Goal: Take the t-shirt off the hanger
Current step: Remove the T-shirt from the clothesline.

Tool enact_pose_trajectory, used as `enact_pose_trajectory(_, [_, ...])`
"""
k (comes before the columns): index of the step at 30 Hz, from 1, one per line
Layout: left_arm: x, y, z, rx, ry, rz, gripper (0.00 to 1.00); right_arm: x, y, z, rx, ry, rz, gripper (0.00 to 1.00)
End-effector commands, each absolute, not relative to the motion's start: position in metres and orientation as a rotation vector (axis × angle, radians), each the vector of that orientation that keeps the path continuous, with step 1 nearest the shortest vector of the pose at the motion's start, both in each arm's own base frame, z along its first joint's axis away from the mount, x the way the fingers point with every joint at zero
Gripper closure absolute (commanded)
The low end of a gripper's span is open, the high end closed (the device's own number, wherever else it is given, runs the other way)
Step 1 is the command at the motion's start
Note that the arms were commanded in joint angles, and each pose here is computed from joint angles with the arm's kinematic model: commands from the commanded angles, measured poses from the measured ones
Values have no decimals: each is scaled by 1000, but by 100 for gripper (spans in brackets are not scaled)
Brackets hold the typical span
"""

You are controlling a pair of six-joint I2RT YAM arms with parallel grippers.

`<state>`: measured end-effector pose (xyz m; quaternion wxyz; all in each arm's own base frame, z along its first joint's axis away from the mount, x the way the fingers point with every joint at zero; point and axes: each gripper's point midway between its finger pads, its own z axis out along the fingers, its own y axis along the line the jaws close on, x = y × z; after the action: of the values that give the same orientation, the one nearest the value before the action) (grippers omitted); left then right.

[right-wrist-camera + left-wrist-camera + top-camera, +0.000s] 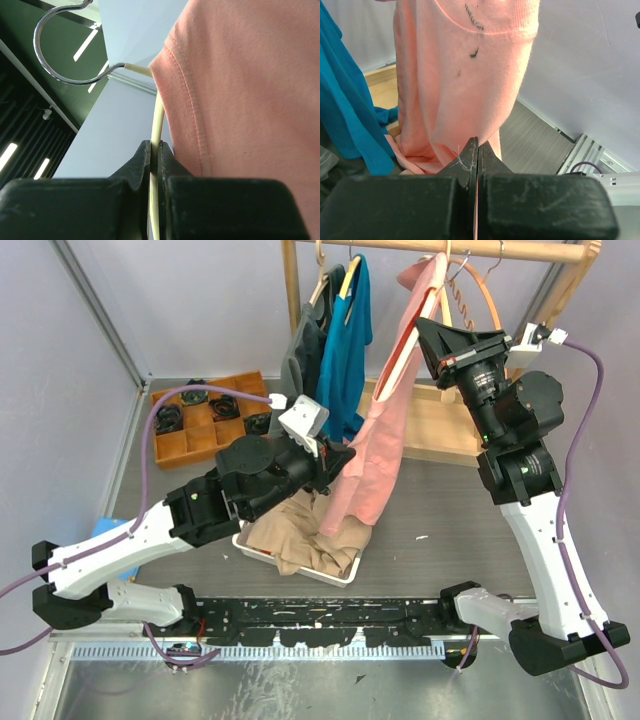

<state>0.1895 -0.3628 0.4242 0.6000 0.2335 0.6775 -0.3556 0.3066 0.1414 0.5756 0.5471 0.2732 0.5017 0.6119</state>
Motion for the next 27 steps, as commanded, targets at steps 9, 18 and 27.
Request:
enact_pose_trajectory(9, [151,-342,374,585,1734,-933,100,286,123,639,587,923,1522,99])
enact_pose_trajectory(18, [143,-355,318,669,1842,-881,100,292,124,645,586,904,1537,99])
enact_pose_trajectory(27, [138,-368,308,714,1856,-872,100,293,123,645,593,894,1533,99])
